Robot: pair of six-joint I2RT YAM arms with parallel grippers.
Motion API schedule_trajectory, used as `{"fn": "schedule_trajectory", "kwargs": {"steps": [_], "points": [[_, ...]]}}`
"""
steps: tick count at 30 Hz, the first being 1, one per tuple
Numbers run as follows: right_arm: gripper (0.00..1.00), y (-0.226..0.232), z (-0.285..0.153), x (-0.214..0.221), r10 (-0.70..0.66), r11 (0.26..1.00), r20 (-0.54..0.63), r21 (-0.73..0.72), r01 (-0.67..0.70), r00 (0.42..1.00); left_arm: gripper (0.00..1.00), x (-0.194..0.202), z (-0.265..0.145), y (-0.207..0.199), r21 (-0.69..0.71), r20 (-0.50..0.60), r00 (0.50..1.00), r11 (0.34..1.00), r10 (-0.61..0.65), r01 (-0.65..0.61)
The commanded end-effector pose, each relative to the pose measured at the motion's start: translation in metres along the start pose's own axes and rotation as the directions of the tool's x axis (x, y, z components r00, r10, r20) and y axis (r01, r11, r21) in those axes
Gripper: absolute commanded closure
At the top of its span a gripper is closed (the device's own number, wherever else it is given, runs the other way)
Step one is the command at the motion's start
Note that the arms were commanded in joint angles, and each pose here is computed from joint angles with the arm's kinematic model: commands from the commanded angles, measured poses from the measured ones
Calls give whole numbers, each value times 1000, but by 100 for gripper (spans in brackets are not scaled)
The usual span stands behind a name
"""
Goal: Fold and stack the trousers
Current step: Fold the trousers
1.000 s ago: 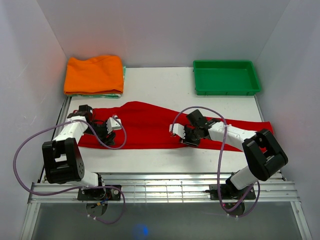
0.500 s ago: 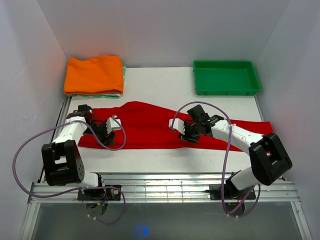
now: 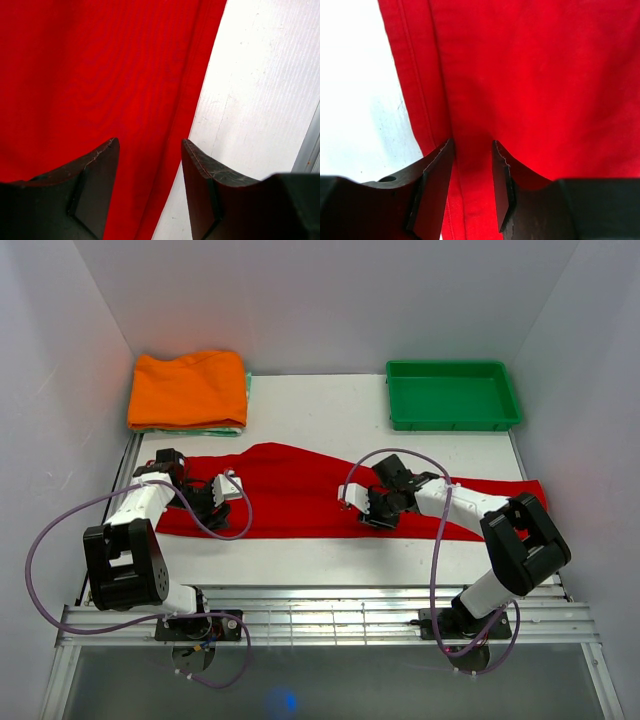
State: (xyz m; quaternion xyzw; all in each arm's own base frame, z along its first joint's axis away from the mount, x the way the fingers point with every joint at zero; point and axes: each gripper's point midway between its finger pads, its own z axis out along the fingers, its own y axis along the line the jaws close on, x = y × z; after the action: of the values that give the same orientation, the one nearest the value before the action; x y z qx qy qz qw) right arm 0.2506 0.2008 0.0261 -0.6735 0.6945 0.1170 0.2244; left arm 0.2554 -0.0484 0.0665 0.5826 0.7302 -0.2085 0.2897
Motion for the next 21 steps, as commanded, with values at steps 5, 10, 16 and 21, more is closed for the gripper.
{"fn": "schedule_trajectory", "kwargs": {"steps": [5, 10, 16, 21], "points": [[54, 6, -4, 13, -57, 998, -24, 16, 58, 998, 36, -7, -1, 11, -21, 16, 999, 999, 32, -32], [74, 3, -2, 13, -54, 998, -23, 30, 55, 998, 36, -7, -1, 12, -23, 18, 1000, 999, 25, -25], [92, -7, -11, -2, -28, 998, 8, 55, 27, 1000, 38, -6, -2, 6, -11, 12, 998, 998, 61, -61], [92, -15, -22, -18, -10, 997, 51, 79, 6, 999, 37, 1, 1, 0, 5, -7, 997, 997, 72, -72]]}}
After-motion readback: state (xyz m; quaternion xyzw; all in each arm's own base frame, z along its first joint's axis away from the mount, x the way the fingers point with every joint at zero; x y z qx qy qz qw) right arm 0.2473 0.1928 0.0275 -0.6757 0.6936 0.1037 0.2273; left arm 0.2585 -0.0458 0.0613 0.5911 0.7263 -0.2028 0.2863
